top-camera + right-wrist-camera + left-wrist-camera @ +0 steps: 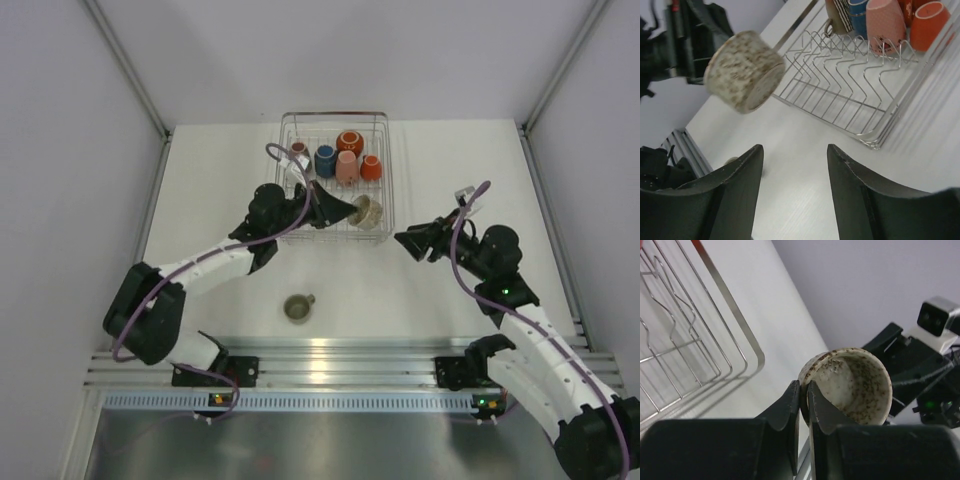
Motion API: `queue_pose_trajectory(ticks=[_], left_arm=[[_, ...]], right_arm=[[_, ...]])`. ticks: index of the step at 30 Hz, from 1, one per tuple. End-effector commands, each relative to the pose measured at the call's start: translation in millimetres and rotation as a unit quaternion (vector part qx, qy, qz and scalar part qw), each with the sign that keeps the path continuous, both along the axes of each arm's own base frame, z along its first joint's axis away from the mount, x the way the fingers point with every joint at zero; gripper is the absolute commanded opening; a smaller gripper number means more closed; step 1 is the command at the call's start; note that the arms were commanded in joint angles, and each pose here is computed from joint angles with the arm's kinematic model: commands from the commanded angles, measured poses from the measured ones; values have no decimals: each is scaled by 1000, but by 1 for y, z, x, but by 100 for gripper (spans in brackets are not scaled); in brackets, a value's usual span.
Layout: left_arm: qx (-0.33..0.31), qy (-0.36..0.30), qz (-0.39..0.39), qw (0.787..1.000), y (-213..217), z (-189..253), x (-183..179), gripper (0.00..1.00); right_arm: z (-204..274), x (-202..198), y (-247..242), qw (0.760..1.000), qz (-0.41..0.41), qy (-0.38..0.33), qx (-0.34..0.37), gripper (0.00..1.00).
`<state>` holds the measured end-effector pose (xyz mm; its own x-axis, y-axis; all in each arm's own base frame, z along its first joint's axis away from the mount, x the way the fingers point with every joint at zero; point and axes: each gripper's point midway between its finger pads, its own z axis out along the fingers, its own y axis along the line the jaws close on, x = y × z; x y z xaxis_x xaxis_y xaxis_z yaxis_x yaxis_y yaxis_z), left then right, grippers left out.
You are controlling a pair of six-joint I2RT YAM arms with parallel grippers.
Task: Load the cups into the dish rack
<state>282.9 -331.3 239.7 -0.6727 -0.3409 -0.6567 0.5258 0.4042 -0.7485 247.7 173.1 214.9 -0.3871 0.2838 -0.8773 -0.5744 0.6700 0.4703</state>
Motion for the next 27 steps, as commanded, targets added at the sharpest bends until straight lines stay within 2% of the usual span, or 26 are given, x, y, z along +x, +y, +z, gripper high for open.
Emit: queue_pose_trajectory(ticks=[1, 2, 3, 6, 9, 12, 18, 27], left_arm=[[-162, 22, -114, 980, -5, 61, -1, 0], [-179, 22, -129, 975, -7, 70, -2, 0], [-190, 55, -138, 970, -12, 66, 1, 0], [-231, 64, -147, 960, -13, 79, 6, 0], [-279, 78, -163, 943, -9, 96, 4, 0], [-310, 111, -172, 928, -10, 97, 4, 0], [-323, 148, -171, 919, -14, 95, 0, 0], [-327, 157, -174, 916, -20, 95, -6, 0]], right_arm=[[76, -1, 15, 991, 54, -108, 60, 55], [83, -1, 17, 989, 59, -118, 65, 55], [96, -3, 19, 986, 67, -138, 73, 55], [121, -7, 19, 978, 75, -177, 81, 56], [136, -14, 23, 971, 97, -201, 84, 65], [139, -11, 26, 970, 105, -204, 83, 68], [147, -5, 28, 967, 108, -219, 80, 71], [162, -2, 33, 961, 122, -239, 72, 75]])
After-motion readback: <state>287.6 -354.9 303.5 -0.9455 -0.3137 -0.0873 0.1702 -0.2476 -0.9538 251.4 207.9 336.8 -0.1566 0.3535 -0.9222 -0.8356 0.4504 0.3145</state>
